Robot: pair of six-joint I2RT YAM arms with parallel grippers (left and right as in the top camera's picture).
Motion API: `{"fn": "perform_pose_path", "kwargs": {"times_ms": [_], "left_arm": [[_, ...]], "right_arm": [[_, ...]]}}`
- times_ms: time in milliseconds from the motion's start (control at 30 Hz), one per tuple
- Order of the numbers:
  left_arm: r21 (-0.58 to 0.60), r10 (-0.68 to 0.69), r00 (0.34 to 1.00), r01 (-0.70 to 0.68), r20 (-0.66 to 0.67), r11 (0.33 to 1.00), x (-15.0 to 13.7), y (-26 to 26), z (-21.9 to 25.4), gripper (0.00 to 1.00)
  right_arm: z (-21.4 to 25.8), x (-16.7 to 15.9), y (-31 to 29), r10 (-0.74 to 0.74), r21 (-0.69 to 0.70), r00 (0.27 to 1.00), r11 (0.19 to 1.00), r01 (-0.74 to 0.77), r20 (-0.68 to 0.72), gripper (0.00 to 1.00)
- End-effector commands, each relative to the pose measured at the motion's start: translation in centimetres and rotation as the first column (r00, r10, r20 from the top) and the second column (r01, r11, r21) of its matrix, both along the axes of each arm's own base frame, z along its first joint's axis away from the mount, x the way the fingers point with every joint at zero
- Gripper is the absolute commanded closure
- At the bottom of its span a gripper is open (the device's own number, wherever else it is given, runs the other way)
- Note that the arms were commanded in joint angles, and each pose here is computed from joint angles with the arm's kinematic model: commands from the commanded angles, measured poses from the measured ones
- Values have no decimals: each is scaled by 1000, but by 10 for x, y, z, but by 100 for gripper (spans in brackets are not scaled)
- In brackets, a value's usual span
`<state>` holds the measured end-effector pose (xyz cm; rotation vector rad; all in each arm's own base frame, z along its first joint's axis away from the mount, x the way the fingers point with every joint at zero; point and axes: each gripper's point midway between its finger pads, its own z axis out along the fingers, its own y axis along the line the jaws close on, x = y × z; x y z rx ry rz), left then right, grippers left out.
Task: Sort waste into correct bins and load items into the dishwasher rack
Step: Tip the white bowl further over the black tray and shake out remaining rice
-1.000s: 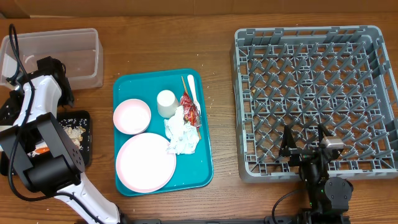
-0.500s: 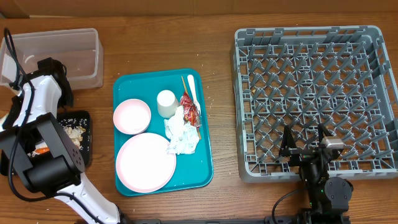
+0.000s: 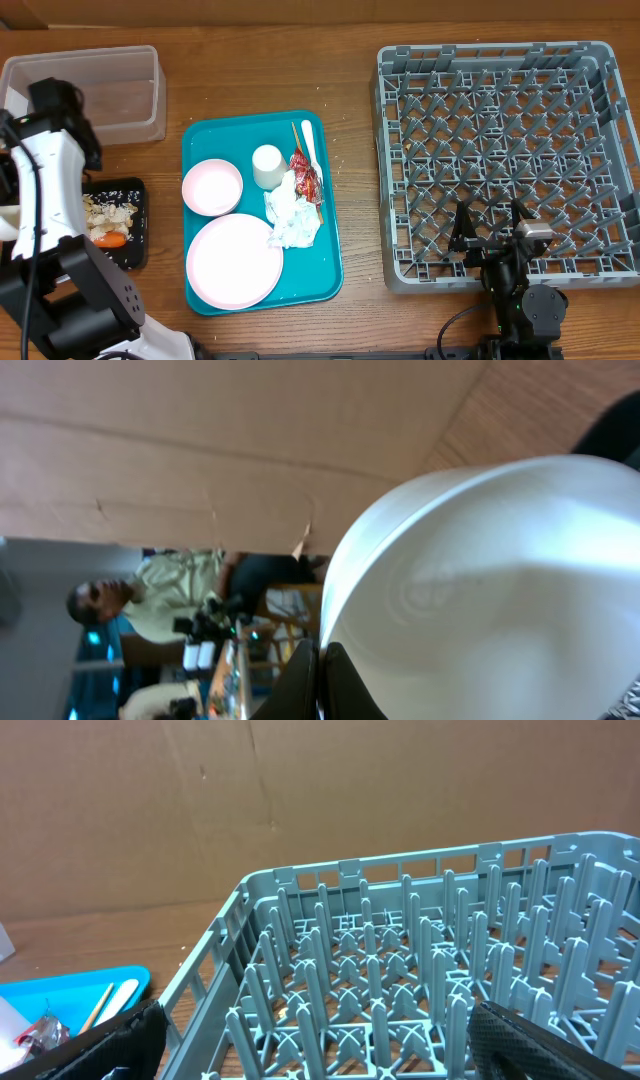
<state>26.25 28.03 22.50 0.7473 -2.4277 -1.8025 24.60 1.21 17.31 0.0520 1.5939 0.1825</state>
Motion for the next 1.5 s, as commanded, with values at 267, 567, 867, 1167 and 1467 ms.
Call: {"fn": "perform_pose_path", "kwargs": {"times_ms": [267,567,867,1167,1467], "left_arm": [[270,20,979,36,-203,962,4,-6,53,96],[-117,-142,989,136,-46,984,26,-19,-18,96],[-310,-168,975,205,143,928,39,-43,-40,96],[-550,-87,686,646,722,530,105,-148,24,96],[-581,162,560,757,812,299,143,-214,38,96]], "right_arm": [[-2,0,-1,-7,-7,1000,1000,8,4,0],[-2,0,-1,-7,-7,1000,1000,8,4,0],[-2,0,-1,-7,-7,1000,1000,8,4,0],[-2,0,-1,-7,-7,1000,1000,8,4,0],[-2,0,-1,-7,-7,1000,1000,8,4,0]]}}
